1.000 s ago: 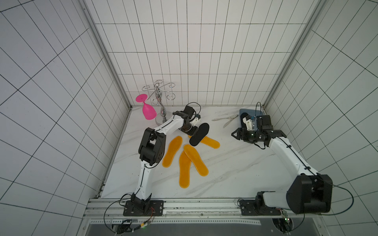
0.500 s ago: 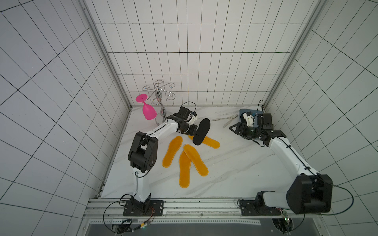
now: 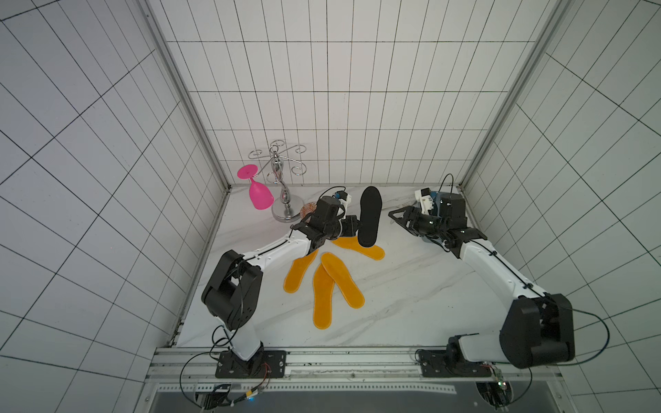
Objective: Put the insoles into the storage box
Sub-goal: Pick up the insole from the center of the board.
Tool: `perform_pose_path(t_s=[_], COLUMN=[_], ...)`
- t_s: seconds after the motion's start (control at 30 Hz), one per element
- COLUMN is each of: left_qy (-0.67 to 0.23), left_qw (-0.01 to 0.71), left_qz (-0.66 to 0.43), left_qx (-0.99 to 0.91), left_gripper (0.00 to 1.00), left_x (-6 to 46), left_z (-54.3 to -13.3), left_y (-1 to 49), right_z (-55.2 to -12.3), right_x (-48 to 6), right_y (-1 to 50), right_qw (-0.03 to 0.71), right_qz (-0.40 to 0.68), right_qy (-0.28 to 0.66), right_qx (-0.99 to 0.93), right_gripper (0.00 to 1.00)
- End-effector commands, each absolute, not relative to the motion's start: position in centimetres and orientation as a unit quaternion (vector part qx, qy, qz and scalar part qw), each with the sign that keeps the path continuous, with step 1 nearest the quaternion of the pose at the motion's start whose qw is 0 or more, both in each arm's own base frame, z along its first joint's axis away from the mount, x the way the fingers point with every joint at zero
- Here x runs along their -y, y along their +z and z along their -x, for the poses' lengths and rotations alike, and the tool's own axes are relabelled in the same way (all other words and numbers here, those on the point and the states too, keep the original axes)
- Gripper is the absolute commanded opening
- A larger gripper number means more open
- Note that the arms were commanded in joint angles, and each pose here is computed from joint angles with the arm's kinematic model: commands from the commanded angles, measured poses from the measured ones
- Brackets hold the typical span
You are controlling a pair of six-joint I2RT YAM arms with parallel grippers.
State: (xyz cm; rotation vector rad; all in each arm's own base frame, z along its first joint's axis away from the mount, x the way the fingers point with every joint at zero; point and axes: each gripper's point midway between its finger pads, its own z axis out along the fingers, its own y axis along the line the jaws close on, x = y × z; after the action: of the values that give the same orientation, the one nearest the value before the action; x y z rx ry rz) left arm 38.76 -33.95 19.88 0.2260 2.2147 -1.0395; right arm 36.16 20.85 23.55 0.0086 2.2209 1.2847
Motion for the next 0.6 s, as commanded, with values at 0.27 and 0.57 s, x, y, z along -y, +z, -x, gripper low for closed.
perform_pose_path(t_s=[0.27, 0.57], left_qy=[-0.417, -0.421], left_qw=[0.395, 0.391], left_qz=[-0.055, -0.074], left_qx=[-0.817, -0.816], left_gripper=[0.0, 0.0], left_x=[35.0, 35.8], left_z=[-38.6, -38.1], left_y=[23.7, 23.8], right_z=[-36.4, -36.9], right_x=[-23.3, -24.0], right_y=[23.8, 23.7], right_qw=[0.269, 0.269], right_qz=[0.029, 0.039], right_qy=[0.509, 0.51], right_qx=[-0.817, -0.816], right_gripper=[0.47, 0.36])
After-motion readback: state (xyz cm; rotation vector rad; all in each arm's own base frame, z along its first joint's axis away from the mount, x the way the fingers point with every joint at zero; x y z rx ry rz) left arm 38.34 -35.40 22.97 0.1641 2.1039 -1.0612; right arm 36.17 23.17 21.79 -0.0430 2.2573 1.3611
